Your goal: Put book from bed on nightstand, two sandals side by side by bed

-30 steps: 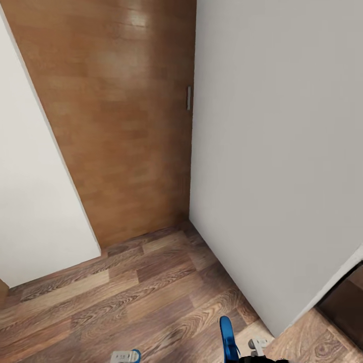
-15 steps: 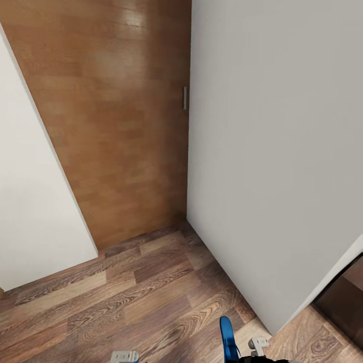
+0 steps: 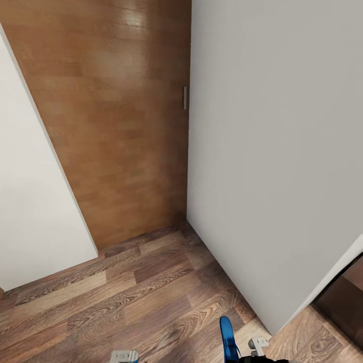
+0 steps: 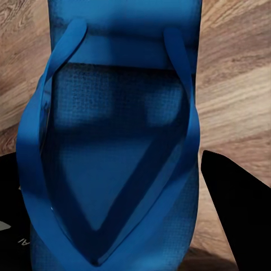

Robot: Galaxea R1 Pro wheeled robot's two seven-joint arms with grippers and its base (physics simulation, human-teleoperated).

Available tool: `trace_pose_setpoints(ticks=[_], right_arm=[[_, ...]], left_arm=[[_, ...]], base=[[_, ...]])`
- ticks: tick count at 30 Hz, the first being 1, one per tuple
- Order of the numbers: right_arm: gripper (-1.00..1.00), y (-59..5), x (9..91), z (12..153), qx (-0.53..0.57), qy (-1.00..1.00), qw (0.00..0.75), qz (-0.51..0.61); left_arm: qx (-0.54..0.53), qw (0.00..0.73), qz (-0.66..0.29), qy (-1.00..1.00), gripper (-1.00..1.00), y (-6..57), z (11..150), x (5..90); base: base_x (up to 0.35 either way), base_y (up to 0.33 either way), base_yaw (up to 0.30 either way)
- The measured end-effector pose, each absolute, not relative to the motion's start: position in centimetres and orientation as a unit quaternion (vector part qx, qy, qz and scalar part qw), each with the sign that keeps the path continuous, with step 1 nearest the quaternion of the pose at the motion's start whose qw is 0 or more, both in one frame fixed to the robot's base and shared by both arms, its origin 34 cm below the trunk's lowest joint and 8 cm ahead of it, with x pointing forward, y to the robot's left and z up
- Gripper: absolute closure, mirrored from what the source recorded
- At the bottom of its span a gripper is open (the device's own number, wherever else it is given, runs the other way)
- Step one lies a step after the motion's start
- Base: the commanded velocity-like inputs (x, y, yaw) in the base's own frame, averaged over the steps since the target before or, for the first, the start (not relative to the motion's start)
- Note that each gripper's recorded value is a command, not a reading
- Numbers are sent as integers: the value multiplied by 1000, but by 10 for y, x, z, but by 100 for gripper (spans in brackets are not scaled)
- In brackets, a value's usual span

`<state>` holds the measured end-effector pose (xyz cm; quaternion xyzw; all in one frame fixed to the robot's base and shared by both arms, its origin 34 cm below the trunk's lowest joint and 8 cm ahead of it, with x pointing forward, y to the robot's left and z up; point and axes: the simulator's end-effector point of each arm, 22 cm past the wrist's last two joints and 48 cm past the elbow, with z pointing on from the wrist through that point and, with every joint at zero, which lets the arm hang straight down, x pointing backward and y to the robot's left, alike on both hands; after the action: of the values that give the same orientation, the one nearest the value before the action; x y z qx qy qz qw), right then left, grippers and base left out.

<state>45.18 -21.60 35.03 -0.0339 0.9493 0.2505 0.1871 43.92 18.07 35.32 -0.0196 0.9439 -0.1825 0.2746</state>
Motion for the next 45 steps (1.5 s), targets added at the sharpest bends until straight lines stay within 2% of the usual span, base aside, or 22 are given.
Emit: trace_pose_setpoints(ticks=[6, 10, 16, 24, 31, 40, 45], right_arm=[[100, -217, 452, 350, -33, 949, 187, 250], [100, -217, 452, 350, -33, 949, 187, 250], [100, -217, 452, 350, -33, 949, 187, 250], [100, -217, 452, 350, -33, 949, 187, 250], [100, -216, 452, 351, -34, 949, 187, 252], [100, -218, 460, 356, -20, 949, 184, 256], [100, -216, 496, 382, 27, 943, 179, 280]], left_arm=[[-46, 290, -144, 945, -100, 212, 364, 485], [-71, 285, -69, 953, -100, 250, 384, 549], [-95, 297, 7, 950, -100, 277, 412, 601], [-116, 253, 93, 956, -100, 314, 391, 573], [-84, 245, 106, 960, -100, 315, 376, 556], [-32, 241, 63, 968, -100, 292, 361, 544], [-30, 241, 59, 968, -100, 290, 361, 544]], base=[[0, 0, 0], [0, 0, 0], [0, 0, 0], [0, 0, 0], [0, 0, 0], [0, 0, 0], [0, 0, 0]])
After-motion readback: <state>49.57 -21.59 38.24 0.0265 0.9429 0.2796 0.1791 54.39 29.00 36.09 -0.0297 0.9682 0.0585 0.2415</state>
